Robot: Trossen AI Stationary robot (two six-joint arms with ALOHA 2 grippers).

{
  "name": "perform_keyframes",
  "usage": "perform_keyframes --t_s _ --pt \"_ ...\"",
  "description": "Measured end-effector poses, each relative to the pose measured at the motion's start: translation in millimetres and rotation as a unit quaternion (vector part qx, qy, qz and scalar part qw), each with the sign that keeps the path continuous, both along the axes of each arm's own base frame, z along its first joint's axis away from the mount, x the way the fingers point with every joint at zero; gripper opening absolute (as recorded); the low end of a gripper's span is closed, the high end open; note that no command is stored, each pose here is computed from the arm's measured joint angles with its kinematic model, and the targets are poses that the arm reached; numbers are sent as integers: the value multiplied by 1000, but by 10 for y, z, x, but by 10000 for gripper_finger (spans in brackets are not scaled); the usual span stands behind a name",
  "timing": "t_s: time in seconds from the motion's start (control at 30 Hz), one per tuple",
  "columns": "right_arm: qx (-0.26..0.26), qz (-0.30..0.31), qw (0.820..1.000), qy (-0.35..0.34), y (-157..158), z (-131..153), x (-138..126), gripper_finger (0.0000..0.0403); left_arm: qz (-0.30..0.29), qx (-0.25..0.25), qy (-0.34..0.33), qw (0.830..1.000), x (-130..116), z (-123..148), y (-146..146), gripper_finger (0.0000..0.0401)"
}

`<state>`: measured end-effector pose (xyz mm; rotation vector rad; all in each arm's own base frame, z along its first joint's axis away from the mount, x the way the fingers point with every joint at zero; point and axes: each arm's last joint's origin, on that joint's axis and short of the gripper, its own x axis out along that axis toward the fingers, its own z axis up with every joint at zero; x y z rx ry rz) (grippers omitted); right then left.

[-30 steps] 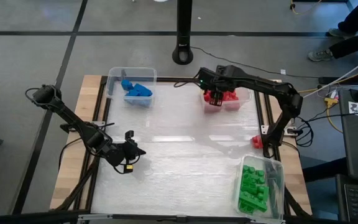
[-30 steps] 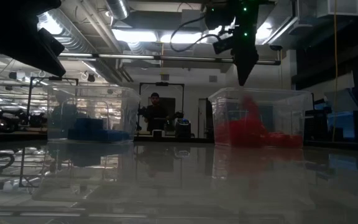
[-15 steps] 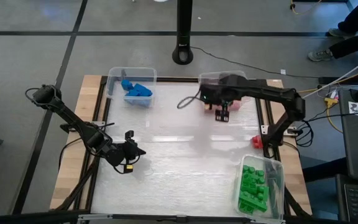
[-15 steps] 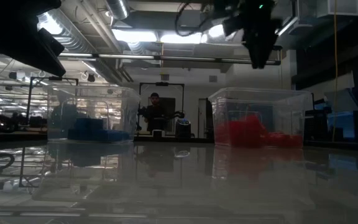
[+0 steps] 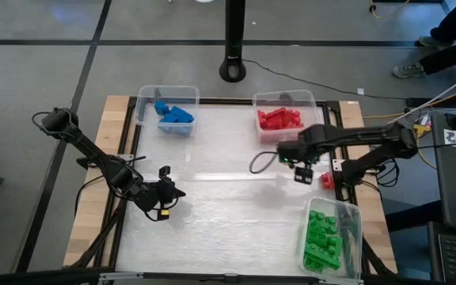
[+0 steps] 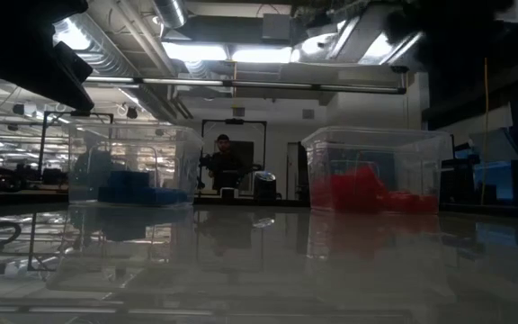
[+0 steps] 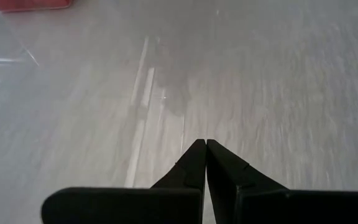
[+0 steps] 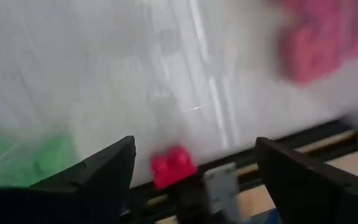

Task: Sort blocks
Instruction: Put the red game piece into the top right transparent bin

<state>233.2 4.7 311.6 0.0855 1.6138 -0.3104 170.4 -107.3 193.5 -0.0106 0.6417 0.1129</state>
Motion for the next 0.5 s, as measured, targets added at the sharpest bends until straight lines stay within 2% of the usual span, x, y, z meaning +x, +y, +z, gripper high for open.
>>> perform_keyframes --t_s 0.1,0.23,0.33,0.5 --pt "16 -45 999 18 64 -139 -200 328 -2 3 0 1000 1 1 0 4" --pt "18 -94 994 56 81 -353 -342 328 -3 3 0 1000 1 1 -1 4" --pt "17 -96 992 84 79 -512 -374 328 -3 3 -1 1000 1 2 -1 4" --pt "33 -63 992 103 84 -770 -406 328 -1 0 -2 1000 4 3 -1 4"
